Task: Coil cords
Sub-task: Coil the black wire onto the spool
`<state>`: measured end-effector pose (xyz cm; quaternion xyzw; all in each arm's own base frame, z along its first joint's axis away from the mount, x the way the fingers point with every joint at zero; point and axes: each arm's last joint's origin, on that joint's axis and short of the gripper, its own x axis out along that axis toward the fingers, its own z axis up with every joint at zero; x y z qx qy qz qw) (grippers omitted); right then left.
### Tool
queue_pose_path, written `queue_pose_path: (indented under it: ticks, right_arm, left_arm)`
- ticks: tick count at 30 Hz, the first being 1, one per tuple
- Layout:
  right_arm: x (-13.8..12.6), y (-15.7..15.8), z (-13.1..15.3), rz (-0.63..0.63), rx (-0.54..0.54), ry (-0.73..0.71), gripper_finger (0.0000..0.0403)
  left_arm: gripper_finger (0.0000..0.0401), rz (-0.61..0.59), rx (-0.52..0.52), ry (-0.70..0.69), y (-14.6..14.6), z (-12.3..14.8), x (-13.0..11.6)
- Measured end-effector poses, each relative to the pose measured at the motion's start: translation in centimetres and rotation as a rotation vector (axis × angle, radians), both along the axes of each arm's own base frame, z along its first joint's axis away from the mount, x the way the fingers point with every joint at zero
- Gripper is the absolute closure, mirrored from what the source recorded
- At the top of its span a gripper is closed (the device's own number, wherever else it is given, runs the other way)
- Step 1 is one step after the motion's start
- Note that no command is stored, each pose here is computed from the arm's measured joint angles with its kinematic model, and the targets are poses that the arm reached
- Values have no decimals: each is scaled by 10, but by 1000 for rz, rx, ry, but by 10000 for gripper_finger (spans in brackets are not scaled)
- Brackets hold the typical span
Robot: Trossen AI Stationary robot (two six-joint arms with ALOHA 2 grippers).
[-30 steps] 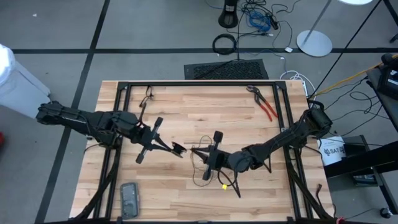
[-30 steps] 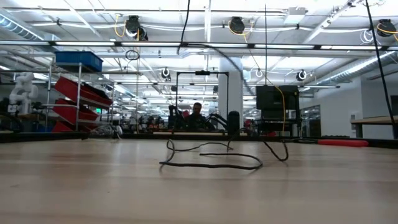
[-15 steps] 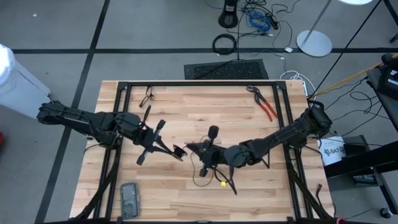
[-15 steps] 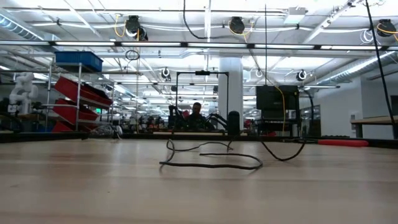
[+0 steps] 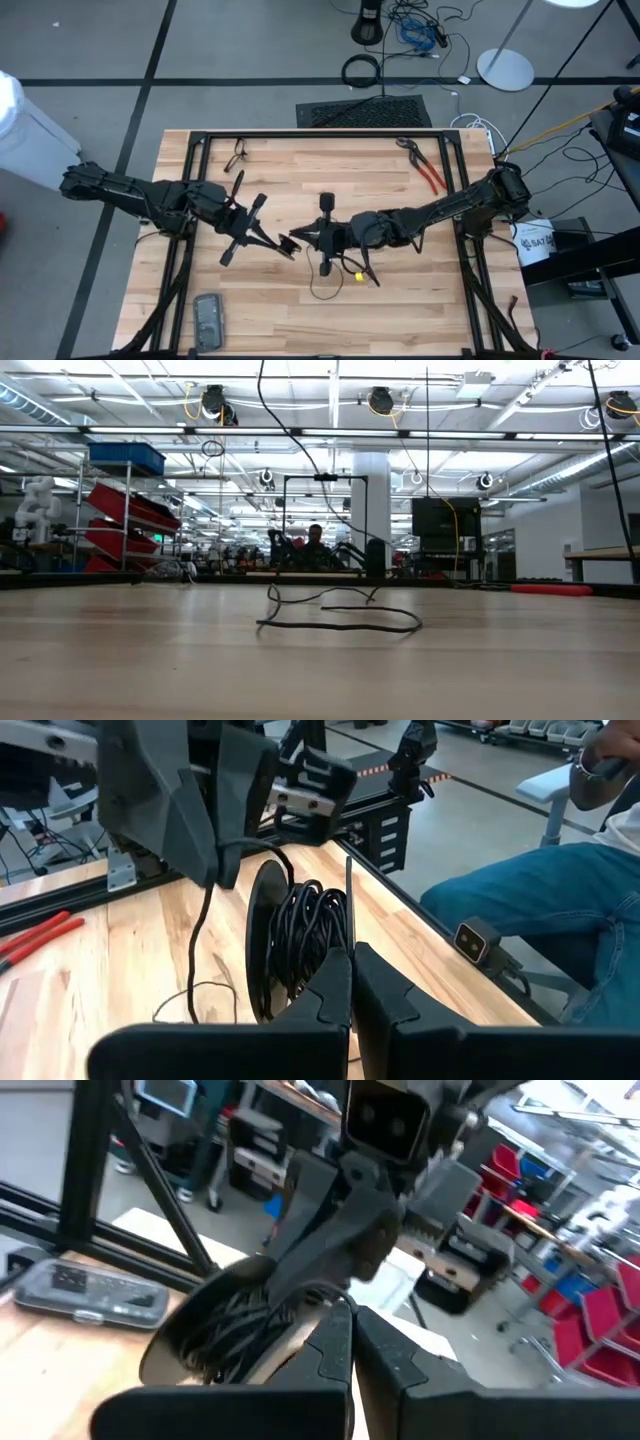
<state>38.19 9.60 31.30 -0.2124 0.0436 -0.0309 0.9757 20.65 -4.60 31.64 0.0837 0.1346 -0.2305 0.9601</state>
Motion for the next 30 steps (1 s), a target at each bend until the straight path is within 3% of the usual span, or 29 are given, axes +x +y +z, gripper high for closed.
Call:
queue_pose_path:
  ticks: [6,14,30]
  right_arm:
    - [5,-11,9,39,8,-25,403]
    - [8,-22,8,195,96,5,403]
    - [10,-33,8,187,128,1,403]
  left_arm:
    - [399,-1,4,4,-1,-4,7]
    - [399,-39,13,-23,-3,-4,12]
    - [399,-101,17,-130,-5,3,15]
